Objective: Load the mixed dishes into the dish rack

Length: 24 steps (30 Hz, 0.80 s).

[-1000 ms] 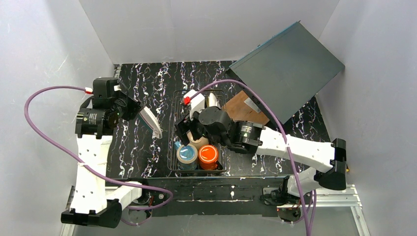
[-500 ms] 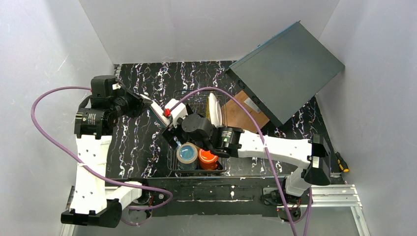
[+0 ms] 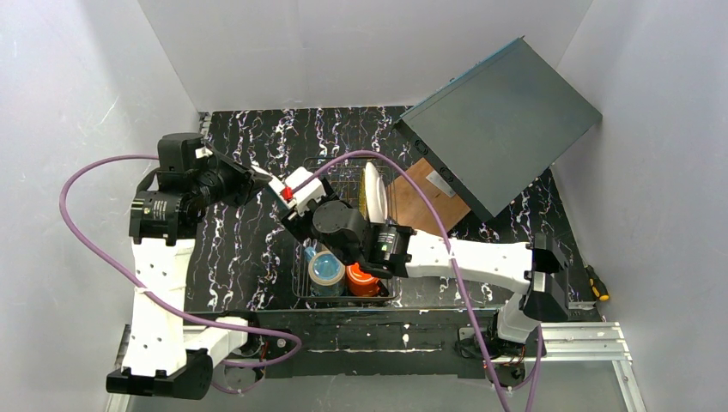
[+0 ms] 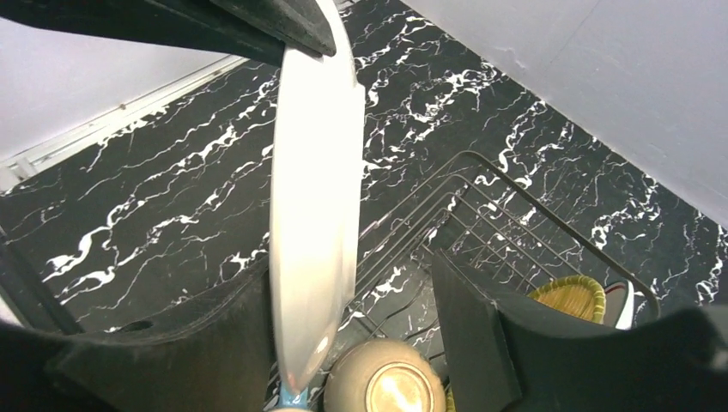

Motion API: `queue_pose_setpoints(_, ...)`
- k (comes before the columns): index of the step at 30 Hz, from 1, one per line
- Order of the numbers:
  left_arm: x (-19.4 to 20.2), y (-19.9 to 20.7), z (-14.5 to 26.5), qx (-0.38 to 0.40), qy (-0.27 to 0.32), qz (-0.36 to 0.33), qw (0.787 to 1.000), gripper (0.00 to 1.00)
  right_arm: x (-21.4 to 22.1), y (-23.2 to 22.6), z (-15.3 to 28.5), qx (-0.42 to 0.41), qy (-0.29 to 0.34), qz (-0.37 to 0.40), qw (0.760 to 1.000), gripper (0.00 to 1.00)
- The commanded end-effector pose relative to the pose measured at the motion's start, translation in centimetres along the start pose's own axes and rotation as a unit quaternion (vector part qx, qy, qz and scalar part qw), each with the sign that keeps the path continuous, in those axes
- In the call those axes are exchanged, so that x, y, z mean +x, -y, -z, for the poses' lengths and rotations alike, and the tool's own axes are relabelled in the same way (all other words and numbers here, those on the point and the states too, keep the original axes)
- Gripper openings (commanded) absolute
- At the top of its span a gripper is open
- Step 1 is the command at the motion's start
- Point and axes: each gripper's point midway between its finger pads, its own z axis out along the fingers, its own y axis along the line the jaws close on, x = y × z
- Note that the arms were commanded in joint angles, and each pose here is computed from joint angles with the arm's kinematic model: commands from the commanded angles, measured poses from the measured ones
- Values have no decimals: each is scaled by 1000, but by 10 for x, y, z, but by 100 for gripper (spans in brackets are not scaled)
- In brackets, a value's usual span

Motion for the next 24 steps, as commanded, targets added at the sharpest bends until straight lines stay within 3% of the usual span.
queue_pose_setpoints(1, 7, 17, 19, 45, -10, 1, 999, 0, -16, 5, -9, 32, 32, 1, 999, 68)
queue_pose_setpoints(15, 18, 10, 17, 47, -31, 33, 998, 0, -21, 11, -11, 51, 37, 1, 998, 31)
queue_pose_setpoints(21, 20, 5, 19, 48, -26, 59, 997, 0, -26, 26, -10, 101, 33, -8, 994, 1)
queue_pose_setpoints(24, 19, 4, 20, 56, -16, 70, 996, 0, -31, 34, -7, 120, 34, -14, 992, 1)
